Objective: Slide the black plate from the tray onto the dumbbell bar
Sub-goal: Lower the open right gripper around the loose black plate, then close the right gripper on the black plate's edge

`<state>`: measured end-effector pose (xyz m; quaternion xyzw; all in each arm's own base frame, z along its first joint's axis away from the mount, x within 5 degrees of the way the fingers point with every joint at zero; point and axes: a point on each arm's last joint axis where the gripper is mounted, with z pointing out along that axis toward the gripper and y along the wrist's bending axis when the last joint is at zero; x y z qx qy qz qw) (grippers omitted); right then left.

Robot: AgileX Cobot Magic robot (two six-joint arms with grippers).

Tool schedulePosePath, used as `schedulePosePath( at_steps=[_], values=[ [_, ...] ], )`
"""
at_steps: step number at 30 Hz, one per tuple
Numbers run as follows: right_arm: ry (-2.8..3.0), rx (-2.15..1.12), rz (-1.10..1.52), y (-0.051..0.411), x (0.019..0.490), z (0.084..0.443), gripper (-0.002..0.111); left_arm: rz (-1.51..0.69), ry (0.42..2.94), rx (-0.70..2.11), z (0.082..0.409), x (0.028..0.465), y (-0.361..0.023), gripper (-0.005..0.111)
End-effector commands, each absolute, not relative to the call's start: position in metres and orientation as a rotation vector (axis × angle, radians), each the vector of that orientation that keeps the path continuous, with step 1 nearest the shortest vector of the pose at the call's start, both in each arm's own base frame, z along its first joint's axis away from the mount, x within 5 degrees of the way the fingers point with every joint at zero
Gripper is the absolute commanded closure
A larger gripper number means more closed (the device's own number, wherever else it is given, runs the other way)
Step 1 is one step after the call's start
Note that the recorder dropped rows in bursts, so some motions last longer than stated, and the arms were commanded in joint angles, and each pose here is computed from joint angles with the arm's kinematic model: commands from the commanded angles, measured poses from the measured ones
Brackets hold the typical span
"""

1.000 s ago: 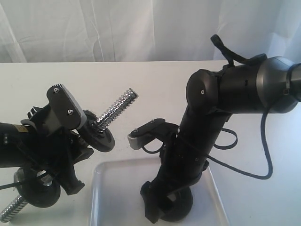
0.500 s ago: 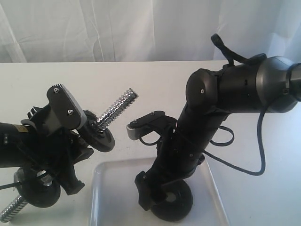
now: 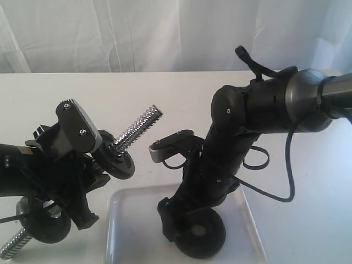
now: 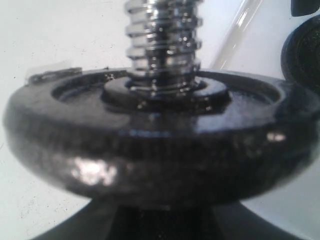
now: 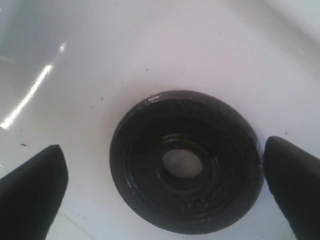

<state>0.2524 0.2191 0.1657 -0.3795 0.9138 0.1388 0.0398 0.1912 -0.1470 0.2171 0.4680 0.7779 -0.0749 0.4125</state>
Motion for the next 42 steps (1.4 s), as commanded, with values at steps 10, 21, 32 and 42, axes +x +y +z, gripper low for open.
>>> schedulePosePath(
  at_steps=[10, 21, 32, 42],
  values=[
    [2.721, -1.250, 0.318, 0.231, 0.248, 0.162, 0.003, 0.037, 1.732, 0.860, 0.257, 0.213, -0.135, 0.107],
    [2.760, -1.194, 0.195, 0.228, 0.248, 0.161, 0.003, 0.037, 1.732, 0.860, 0.257, 0.213, -0.135, 0.107],
    [2.774, -1.228, 0.188, 0.236, 0.239, 0.156, 0.003, 0.038, 1.732, 0.862, 0.257, 0.213, -0.135, 0.107],
    [2.837, -1.213, 0.156, 0.234, 0.238, 0.147, 0.003, 0.038, 1.732, 0.862, 0.257, 0.213, -0.135, 0.107]
  ],
)
